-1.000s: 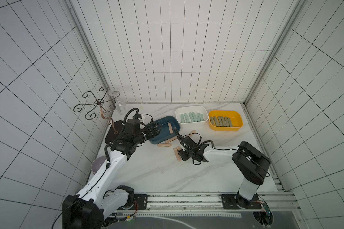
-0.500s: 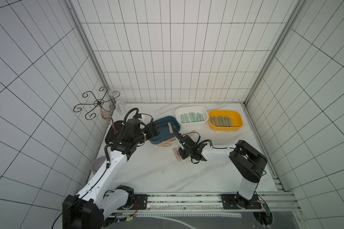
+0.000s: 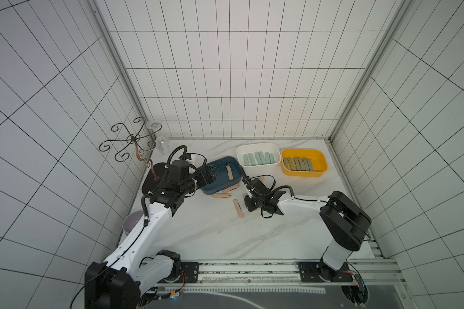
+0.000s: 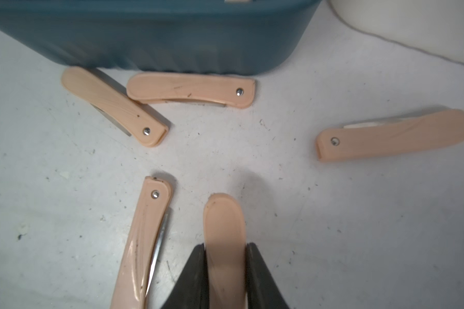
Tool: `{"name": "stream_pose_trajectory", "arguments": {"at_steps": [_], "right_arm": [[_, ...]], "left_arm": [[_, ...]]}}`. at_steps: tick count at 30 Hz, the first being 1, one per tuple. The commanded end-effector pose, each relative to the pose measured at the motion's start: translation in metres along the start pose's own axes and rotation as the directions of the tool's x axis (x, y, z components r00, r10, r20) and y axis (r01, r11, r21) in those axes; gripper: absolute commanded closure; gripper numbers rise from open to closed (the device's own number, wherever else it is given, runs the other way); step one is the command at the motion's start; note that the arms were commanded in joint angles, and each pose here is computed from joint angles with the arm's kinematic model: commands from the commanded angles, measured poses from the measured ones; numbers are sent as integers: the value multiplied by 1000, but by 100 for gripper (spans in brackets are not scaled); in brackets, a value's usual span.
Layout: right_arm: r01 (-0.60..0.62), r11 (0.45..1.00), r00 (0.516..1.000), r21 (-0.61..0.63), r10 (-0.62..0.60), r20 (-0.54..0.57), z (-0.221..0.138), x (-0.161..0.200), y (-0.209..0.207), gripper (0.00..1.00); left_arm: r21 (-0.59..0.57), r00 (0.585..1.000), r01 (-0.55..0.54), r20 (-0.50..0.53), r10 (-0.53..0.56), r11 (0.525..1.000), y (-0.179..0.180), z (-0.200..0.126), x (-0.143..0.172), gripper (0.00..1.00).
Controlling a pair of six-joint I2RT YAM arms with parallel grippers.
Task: Place the fruit knives into the storage box by color
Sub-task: Pick up the fruit knife from the center of the board, then place the fruit knife in the storage box.
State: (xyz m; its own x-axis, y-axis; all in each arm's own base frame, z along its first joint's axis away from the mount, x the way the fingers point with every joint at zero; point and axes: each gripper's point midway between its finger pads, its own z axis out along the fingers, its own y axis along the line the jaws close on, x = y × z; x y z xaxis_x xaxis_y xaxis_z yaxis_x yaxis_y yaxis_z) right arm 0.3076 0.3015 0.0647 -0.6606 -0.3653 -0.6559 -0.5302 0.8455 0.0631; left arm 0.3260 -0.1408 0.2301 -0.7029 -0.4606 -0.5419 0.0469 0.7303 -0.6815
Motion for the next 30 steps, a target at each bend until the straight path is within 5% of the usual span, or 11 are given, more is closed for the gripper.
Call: {"name": "stream_pose_trajectory", "arguments": {"at_steps": [1,12,22,30], "right_arm": [[-32,999,999,-22,33,33,-18,-11,-3,73],[-30,992,976,-125,57,212,-48,-124,19,73],[-14,985,949,-173,67,307,-9,-210,41,73],[1,986,934,-164,58,353,38,-238,45,73]], "left_arm": [[7,1000,2,24,-2,1000,-2,2,-5,3],[-21,990,23,138,-20,1000,6,7,-47,3],[-58,987,40,158,-30,997,23,16,-71,3],[-72,989,39,148,-28,997,31,19,-78,3]]}}
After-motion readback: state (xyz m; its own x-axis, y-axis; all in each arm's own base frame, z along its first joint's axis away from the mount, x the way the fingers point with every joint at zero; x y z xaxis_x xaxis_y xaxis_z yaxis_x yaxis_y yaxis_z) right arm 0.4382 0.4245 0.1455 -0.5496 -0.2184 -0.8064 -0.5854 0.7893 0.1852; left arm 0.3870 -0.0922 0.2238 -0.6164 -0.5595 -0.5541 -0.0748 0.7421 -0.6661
